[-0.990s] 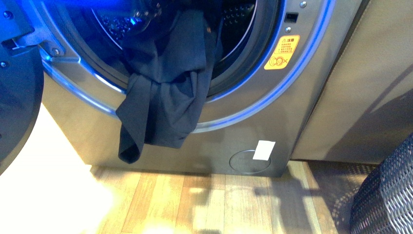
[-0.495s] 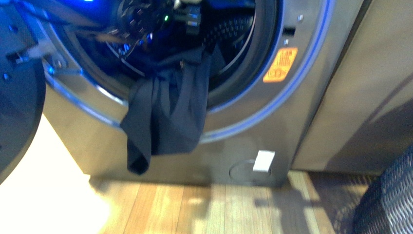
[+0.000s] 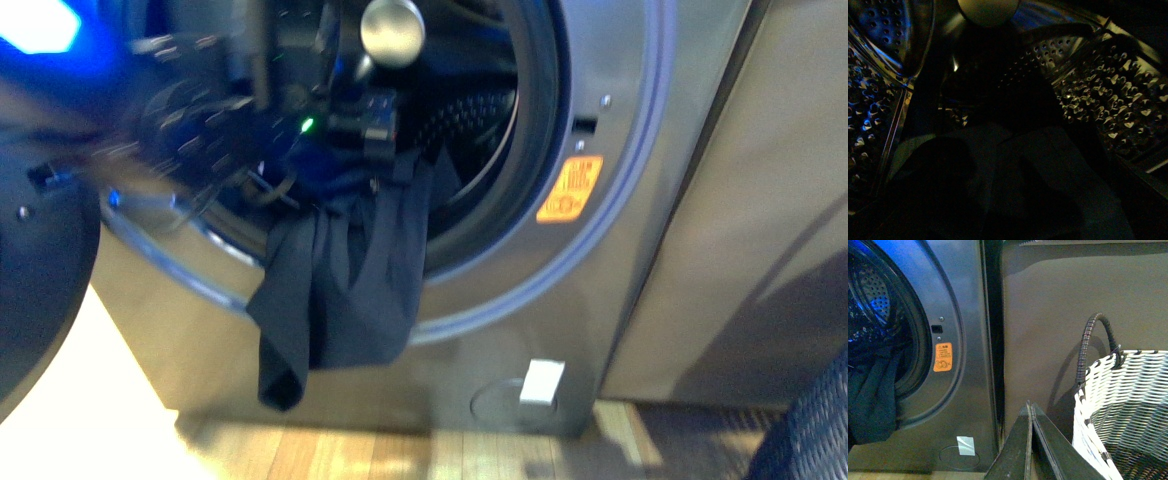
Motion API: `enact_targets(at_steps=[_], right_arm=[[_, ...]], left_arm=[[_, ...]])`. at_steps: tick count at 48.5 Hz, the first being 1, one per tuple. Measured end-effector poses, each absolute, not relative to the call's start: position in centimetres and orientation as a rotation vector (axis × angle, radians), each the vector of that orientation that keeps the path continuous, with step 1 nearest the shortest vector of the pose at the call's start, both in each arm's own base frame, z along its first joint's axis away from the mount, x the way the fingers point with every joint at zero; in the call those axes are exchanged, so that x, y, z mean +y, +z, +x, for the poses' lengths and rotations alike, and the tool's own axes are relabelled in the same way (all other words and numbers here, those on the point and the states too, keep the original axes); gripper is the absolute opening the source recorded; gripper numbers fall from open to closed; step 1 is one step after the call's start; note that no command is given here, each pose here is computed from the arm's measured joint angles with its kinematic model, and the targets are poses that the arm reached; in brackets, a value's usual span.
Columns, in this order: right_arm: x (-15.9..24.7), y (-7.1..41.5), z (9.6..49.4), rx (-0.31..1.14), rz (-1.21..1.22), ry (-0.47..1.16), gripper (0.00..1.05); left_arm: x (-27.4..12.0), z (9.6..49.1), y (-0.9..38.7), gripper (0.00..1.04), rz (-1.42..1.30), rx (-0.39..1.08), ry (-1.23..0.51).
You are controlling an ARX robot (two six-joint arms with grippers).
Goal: Put clothes into washing machine
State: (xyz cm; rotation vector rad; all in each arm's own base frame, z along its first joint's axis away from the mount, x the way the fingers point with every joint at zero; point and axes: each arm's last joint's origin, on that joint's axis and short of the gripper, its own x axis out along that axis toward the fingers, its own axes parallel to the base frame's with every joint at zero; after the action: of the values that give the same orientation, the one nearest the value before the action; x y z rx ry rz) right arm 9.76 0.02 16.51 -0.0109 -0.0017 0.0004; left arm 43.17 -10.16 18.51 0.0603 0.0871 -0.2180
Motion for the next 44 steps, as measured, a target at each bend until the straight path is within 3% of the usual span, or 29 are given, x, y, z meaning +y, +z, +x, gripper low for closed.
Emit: enact_targets(at_steps=[15,38,41,44], right_arm=[[0.0,16.5,9.8,-0.002,-0.011,0.000,0.02],[0.0,16.5,9.8,-0.002,-0.011,0.000,0.02],[0.0,16.5,9.8,-0.002,-0.011,0.000,0.02],[0.0,16.5,9.8,-0.002,-0.011,0.000,0.02]], left_arm=[[-10.0,35.4,21.5,0.98,0.076,0.051,-0.361],[-6.6,25.3,31.5,0.98,0.067,-0.138,-0.403],[-6.5,24.3,32.1,0.96,0.057,-0.140,-0.359],[-5.8,22.8,32.1,0.85,0.030,-0.062,-0.176]])
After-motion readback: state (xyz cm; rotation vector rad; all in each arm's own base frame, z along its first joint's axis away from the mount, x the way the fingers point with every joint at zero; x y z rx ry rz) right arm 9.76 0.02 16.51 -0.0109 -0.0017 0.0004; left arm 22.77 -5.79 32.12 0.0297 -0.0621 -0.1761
